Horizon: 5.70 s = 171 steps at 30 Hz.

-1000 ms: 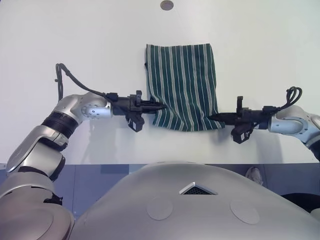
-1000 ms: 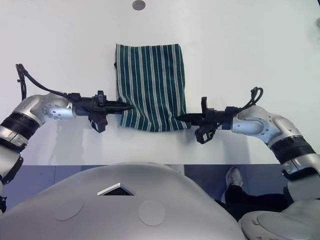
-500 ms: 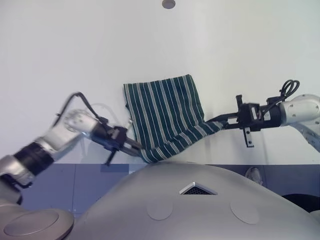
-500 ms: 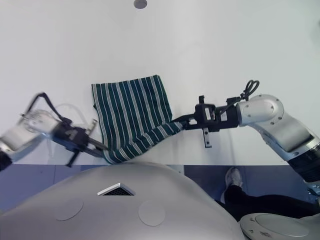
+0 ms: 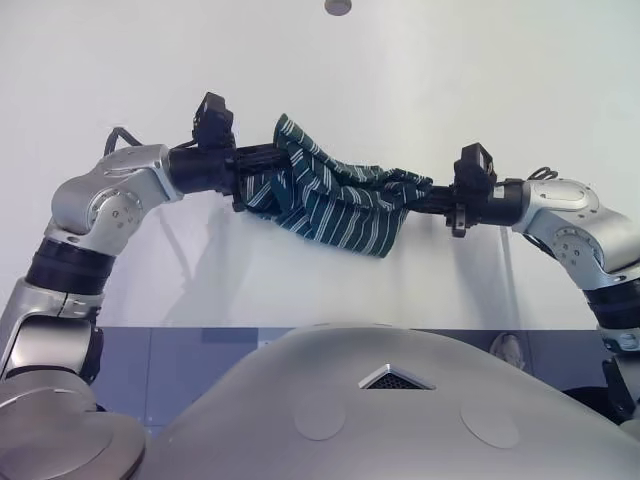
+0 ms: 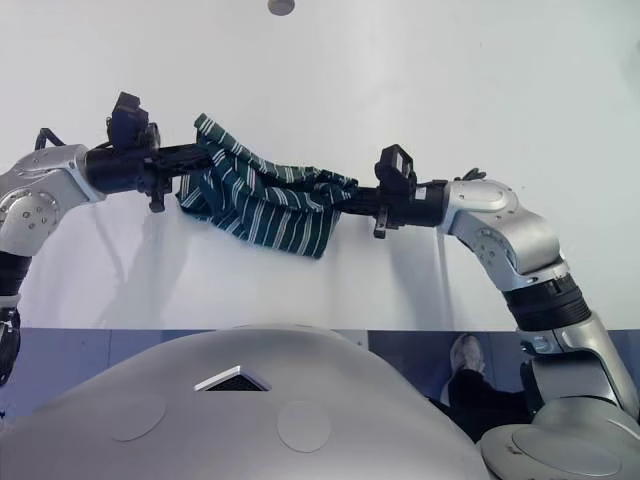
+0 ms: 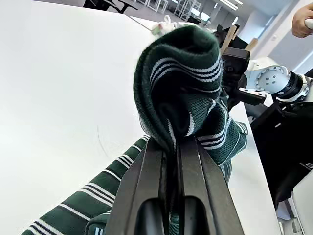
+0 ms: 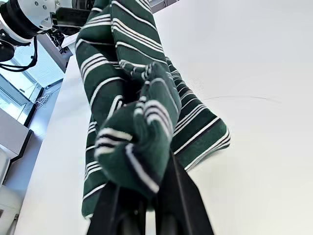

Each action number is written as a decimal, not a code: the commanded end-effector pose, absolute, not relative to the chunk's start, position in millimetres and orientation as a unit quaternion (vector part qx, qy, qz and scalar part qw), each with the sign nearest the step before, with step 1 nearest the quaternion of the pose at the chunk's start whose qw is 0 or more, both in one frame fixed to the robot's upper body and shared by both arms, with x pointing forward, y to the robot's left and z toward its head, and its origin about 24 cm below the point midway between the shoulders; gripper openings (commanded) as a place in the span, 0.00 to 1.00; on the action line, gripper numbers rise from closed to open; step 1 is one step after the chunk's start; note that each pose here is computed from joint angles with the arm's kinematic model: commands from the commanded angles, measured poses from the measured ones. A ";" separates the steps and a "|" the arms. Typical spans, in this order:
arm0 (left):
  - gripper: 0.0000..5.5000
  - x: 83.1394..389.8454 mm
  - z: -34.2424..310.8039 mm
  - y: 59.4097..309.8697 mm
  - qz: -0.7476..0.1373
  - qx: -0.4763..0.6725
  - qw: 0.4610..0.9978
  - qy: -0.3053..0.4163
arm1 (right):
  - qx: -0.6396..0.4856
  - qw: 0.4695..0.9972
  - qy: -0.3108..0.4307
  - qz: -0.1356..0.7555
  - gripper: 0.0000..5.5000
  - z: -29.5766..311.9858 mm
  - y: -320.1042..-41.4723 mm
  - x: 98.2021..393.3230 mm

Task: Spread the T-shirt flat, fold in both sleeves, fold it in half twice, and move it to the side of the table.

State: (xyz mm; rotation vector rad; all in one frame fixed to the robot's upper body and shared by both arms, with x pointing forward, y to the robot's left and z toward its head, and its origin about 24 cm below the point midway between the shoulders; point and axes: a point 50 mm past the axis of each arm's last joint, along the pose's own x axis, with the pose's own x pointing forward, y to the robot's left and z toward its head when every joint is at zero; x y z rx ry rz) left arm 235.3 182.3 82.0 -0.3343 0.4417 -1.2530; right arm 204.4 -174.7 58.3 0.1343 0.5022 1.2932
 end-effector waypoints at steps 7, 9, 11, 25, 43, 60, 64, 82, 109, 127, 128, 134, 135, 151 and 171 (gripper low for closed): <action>0.00 193.1 88.3 206.4 -0.685 -0.110 0.655 0.298 | 0.064 0.769 0.230 0.593 0.00 50.5 -166.1 202.0; 0.00 192.3 86.4 209.2 -0.683 -0.110 0.657 0.299 | 0.070 0.763 0.230 0.601 0.00 52.3 -163.3 198.3; 0.00 188.4 88.2 212.8 -0.699 -0.096 0.641 0.302 | 0.068 0.745 0.230 0.623 0.00 59.5 -160.6 191.1; 0.00 209.7 92.9 221.3 -0.679 -0.064 0.673 0.285 | 0.043 0.737 0.218 0.639 0.00 72.6 -147.9 183.5; 0.11 242.9 69.6 213.0 -0.541 -0.076 0.792 0.271 | 0.103 0.805 0.239 0.533 0.15 34.0 -144.5 230.6; 0.59 273.4 106.4 228.0 -0.396 -0.135 0.903 0.101 | 0.175 0.907 0.168 0.343 0.79 33.8 -161.5 255.8; 0.59 283.5 122.6 231.0 -0.323 -0.120 0.938 0.023 | 0.180 0.927 0.120 0.307 0.92 43.7 -163.4 255.1; 0.59 232.6 58.4 133.8 -0.490 0.323 0.809 0.043 | 0.214 0.942 0.102 0.236 0.97 37.2 -166.6 236.9; 0.59 227.0 18.1 121.2 -0.565 0.222 0.777 0.167 | 0.202 0.977 0.062 0.041 0.97 28.7 -233.4 231.2; 0.59 306.4 4.9 220.1 0.145 0.008 0.960 0.241 | 0.204 0.977 0.048 0.029 0.97 29.2 -229.2 238.8; 0.59 310.1 7.7 217.4 0.164 -0.005 0.959 0.231 | 0.206 0.977 0.048 0.030 0.97 28.1 -226.3 238.8; 0.59 329.4 78.5 186.9 0.102 0.034 0.992 0.064 | 0.072 0.992 -0.073 0.069 0.97 83.2 -201.8 245.7; 0.59 326.6 102.0 181.6 0.077 0.083 0.994 0.006 | 0.008 0.991 -0.113 0.076 0.97 105.3 -198.1 244.0; 0.59 299.1 66.4 112.5 -0.114 0.085 0.986 -0.083 | -0.095 0.985 -0.119 -0.081 0.97 60.8 -208.6 254.0; 0.59 316.4 84.5 98.3 -0.117 0.052 0.986 -0.111 | -0.067 0.985 -0.095 -0.131 0.97 51.5 -212.1 260.8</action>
